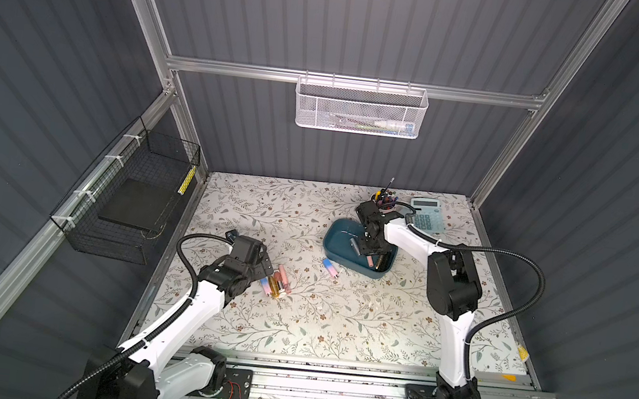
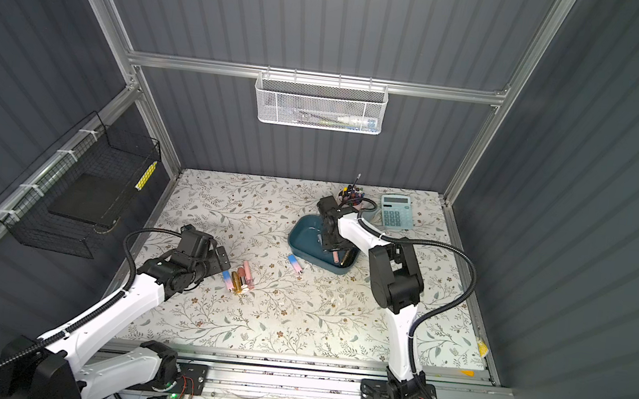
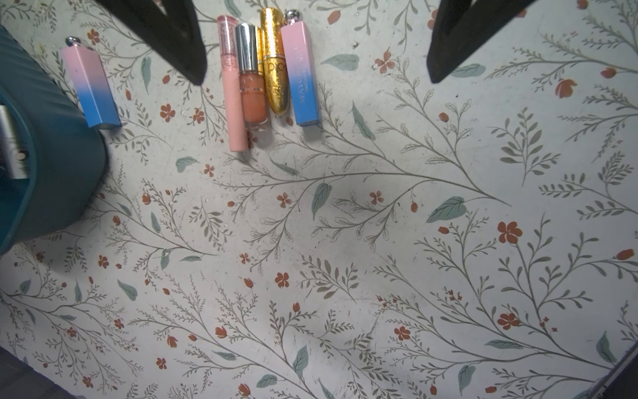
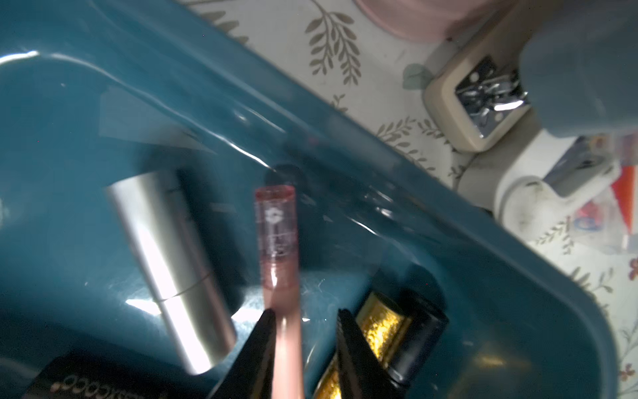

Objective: Put the lipstick into the storage box
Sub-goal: Place the lipstick in the storage box.

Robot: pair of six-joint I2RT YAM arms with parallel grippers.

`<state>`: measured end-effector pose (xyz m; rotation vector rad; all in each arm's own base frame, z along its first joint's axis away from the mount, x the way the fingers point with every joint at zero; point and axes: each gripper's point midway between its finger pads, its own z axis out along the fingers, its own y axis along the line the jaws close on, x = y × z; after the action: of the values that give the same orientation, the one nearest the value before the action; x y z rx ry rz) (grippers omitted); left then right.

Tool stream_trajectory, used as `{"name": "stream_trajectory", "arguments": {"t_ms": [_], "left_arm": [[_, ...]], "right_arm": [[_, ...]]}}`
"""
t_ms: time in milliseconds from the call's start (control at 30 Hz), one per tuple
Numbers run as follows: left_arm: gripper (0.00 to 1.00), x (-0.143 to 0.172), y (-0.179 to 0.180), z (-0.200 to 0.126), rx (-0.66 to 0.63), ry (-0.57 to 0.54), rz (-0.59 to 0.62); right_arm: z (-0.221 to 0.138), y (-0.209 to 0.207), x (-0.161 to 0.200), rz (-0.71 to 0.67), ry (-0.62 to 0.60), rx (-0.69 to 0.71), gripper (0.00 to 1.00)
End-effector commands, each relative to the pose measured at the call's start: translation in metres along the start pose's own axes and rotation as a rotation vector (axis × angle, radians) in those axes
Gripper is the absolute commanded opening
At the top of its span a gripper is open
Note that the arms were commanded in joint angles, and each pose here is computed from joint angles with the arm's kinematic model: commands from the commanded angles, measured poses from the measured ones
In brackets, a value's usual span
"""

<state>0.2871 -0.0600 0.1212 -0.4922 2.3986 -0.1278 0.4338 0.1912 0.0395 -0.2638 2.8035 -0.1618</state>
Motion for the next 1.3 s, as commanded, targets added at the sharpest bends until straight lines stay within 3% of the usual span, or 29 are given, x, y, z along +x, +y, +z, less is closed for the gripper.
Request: {"name": "stream_trajectory", "arguments": {"t_ms": [0,233,400,833,1267], "left_arm": [[1.0,-0.009,-0.007,-0.009,0.032,-0.024,-0.005],[1.0,-0.006,-0.002,-0.013,0.026,-0.024,-0.017],[1.0,-0.001,0.004,-0.018,0.027,-0.024,-0.035],[1.0,-0.01,0.018,-0.047,0.005,-0.084,-0.057],[1.0,-0.011,0.023,-0.053,-0.005,-0.098,-0.053]], "right_arm": [[-0.021,-0.005,0.0,0.005,-0.03,0.001,0.34],[-0.079,0.027,-0.005,-0.072,-0.15,-0.025,0.36],[-0.102,0.087,0.004,-0.15,-0.178,-0.134,0.36],[-0.095,0.228,0.053,-0.307,-0.085,-0.402,0.36],[-0.087,0.284,0.079,-0.385,-0.037,-0.474,0.37]]}}
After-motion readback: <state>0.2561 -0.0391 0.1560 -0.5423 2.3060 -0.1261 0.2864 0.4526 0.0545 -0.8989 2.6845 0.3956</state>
